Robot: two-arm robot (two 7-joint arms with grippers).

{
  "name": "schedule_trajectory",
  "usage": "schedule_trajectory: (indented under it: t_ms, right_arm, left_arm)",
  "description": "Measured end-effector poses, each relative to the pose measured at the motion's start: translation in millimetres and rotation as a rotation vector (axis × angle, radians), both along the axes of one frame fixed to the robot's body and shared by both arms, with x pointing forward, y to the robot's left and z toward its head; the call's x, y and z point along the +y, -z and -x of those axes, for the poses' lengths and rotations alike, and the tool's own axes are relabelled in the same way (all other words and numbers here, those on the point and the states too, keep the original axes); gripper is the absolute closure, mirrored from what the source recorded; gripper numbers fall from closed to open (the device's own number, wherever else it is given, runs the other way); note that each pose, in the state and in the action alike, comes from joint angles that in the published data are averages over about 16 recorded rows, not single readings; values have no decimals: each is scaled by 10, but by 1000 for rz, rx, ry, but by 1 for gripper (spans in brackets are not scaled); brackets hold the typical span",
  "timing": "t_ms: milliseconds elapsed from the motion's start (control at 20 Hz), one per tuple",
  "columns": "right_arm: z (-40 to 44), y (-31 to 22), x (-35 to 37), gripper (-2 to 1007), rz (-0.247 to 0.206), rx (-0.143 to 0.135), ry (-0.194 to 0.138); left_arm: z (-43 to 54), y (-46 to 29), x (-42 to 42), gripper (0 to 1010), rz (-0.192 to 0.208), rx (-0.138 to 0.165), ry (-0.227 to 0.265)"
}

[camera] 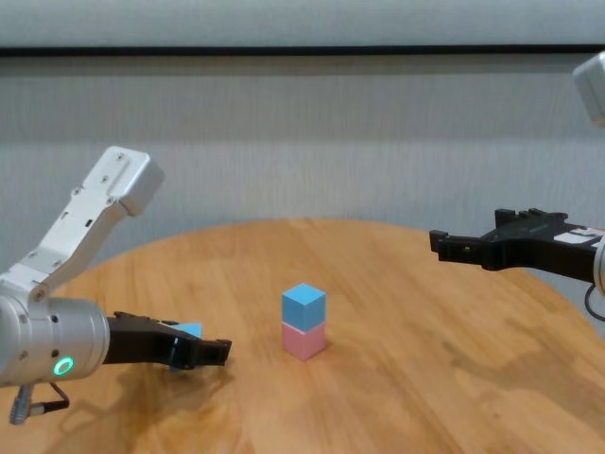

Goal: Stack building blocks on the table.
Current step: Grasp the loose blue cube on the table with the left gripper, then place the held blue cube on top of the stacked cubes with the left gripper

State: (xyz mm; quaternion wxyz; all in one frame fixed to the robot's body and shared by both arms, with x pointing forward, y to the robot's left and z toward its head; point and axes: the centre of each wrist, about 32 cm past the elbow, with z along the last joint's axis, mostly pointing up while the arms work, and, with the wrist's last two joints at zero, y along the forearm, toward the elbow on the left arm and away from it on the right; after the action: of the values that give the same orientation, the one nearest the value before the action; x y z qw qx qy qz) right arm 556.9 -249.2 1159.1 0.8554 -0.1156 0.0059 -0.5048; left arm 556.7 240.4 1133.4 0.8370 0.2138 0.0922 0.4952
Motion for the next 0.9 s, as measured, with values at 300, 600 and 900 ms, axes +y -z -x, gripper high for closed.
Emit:
schedule_trajectory:
  t_ms: [300, 600, 900]
  right_arm:
    - [0, 0, 0, 5, 0, 0, 0]
    - [0, 0, 0, 5, 0, 0, 0]
    - [0, 0, 0, 5, 0, 0, 0]
  left_arm:
    - [11, 3, -2, 338, 0, -4, 1]
    - [23, 6, -6, 431, 0, -5, 2]
    - [34, 0, -7, 452, -1, -8, 1]
